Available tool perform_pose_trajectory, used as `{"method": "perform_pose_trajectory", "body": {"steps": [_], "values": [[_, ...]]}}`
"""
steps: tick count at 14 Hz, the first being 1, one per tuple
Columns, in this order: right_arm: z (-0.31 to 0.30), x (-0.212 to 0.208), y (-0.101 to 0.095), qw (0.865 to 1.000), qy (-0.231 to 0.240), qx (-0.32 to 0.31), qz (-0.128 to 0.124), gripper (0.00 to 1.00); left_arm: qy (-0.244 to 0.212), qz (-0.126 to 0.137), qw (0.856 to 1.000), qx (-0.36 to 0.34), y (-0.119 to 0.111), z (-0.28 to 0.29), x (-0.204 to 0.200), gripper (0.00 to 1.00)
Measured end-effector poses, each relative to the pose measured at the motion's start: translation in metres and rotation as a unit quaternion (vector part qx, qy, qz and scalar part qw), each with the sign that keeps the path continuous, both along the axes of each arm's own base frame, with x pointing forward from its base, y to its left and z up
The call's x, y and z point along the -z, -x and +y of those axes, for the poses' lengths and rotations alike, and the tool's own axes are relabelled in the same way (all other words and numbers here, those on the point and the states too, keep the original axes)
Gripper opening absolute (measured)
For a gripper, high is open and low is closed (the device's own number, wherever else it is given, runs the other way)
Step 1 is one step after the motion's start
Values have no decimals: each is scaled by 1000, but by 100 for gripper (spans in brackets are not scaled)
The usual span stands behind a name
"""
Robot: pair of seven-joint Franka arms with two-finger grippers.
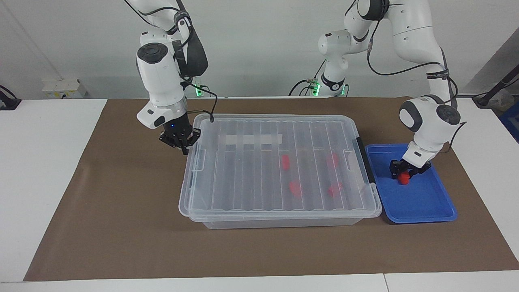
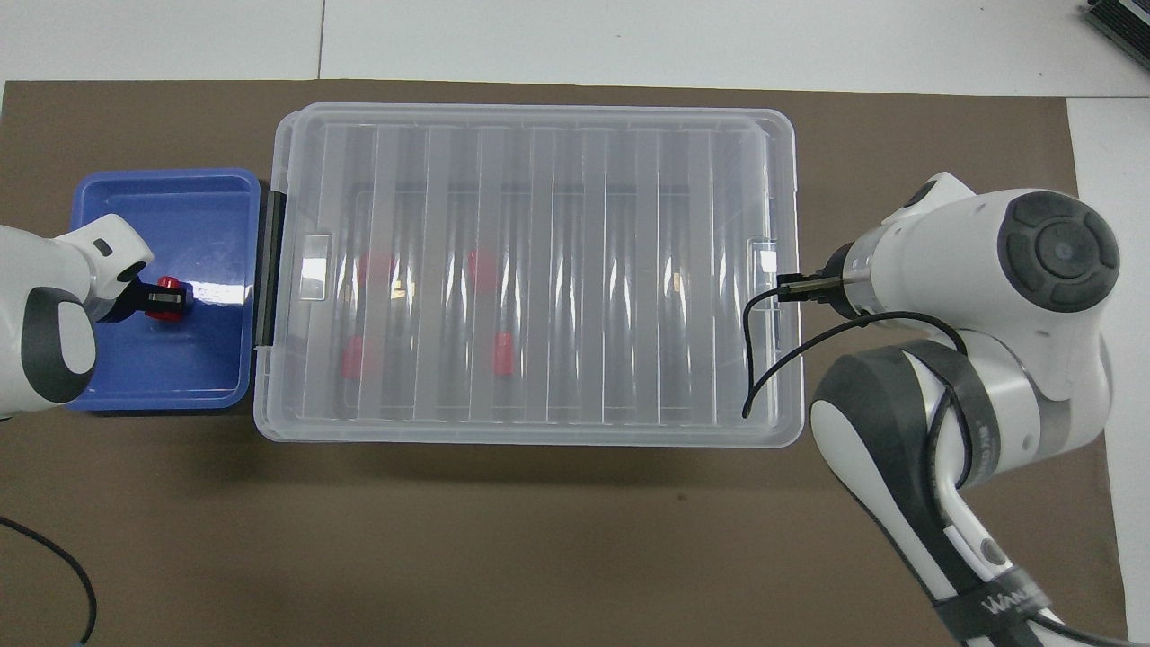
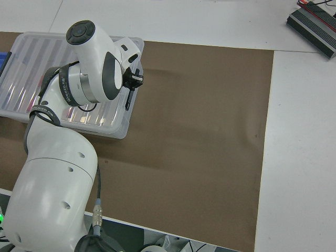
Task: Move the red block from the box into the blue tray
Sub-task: 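Slide the lid shut with the right gripper while the left gripper lowers the block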
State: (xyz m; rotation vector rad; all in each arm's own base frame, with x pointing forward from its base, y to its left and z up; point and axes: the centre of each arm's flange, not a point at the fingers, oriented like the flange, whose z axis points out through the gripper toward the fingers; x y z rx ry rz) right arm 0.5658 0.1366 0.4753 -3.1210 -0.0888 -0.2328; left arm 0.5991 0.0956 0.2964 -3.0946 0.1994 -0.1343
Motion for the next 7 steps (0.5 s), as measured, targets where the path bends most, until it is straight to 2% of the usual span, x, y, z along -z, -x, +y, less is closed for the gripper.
{"method": "perform_pose_trajectory", "body": {"steps": [2, 3, 5, 7], "values": [[0, -1, 0, 1000, 0, 0, -1, 1, 0, 2, 1000, 1, 1, -1, 2, 96], [0, -1, 0, 1000, -1, 0, -1, 1, 0, 1, 1000, 1, 0, -2, 2, 100], [-1, -4, -1, 1000, -2, 3, -4, 1, 0, 2, 1000, 2, -1, -2, -3, 100], [-8, -9, 0, 1000, -2, 13, -2, 1, 4, 19, 1000, 3, -9, -3, -32, 100]]}}
